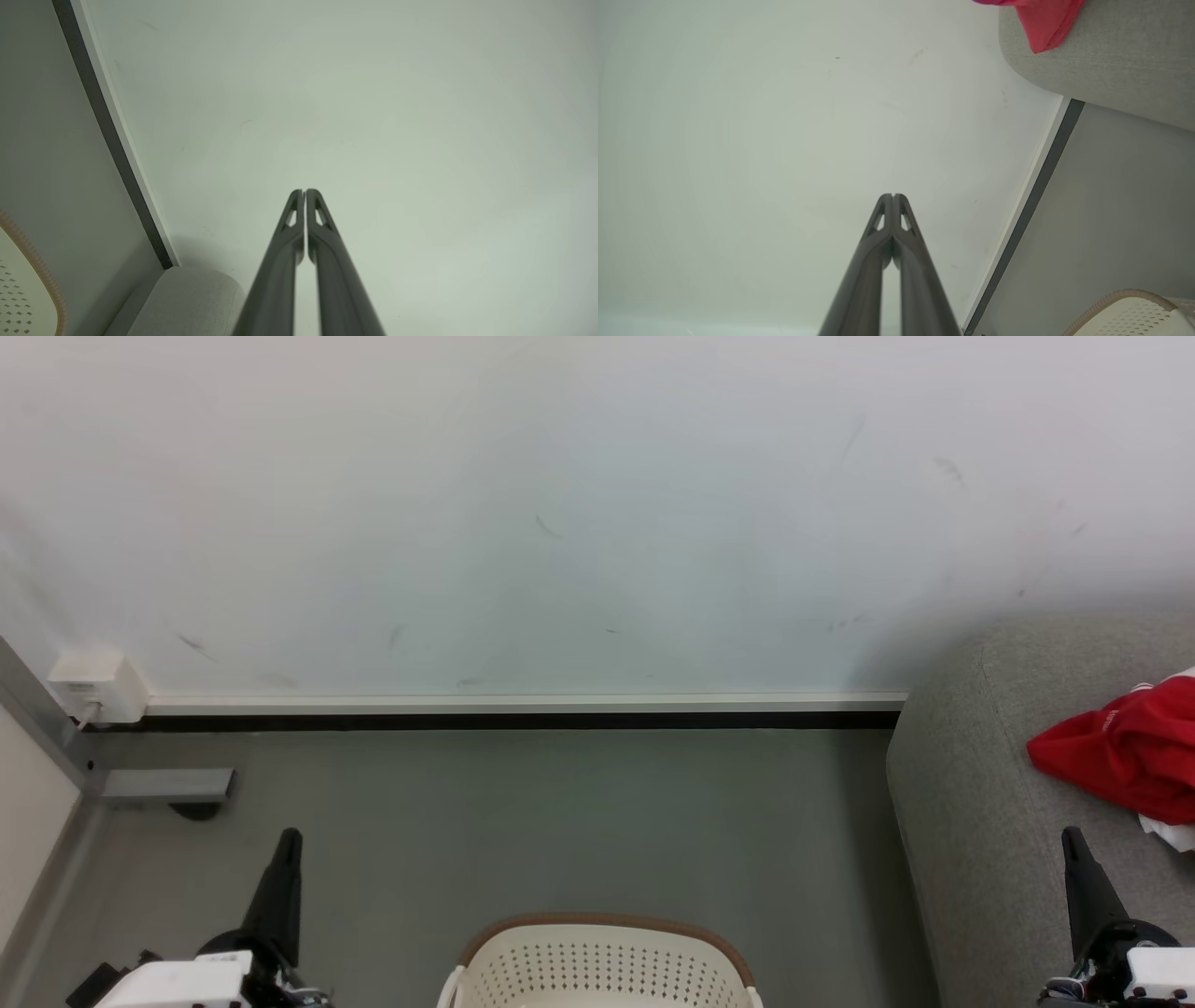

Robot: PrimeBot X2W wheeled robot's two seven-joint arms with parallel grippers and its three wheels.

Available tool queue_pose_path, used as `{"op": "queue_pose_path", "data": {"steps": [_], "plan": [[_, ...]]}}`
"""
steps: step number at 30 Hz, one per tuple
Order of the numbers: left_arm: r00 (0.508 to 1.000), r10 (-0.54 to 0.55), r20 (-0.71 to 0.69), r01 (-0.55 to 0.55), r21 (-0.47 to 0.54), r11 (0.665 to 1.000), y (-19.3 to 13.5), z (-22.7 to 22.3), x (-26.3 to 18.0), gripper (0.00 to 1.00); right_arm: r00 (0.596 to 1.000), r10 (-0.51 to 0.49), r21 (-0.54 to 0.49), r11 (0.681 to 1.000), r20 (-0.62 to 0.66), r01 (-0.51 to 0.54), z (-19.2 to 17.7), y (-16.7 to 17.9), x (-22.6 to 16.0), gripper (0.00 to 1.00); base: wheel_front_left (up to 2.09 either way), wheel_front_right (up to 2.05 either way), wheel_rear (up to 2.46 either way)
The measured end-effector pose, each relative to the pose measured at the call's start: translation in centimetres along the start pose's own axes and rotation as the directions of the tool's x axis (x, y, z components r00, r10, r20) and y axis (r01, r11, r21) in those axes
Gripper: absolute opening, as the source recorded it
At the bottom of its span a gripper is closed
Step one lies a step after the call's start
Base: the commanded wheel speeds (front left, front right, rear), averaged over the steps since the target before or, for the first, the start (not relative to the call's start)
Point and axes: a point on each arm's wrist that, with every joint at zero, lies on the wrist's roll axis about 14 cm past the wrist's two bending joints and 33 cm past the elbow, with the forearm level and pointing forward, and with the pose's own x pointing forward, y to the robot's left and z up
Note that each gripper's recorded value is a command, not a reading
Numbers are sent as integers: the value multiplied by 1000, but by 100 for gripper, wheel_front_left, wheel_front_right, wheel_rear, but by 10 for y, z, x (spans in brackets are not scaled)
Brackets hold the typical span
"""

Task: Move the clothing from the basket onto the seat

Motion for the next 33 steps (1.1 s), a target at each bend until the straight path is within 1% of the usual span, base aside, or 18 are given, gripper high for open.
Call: {"op": "queue_pose_path", "data": {"steps": [33], "plan": [[1000, 0, 0, 0, 0, 1000, 0, 0, 0, 0, 1000, 0, 0, 1000, 0, 0, 0, 0, 0, 0, 0, 0, 0]]}}
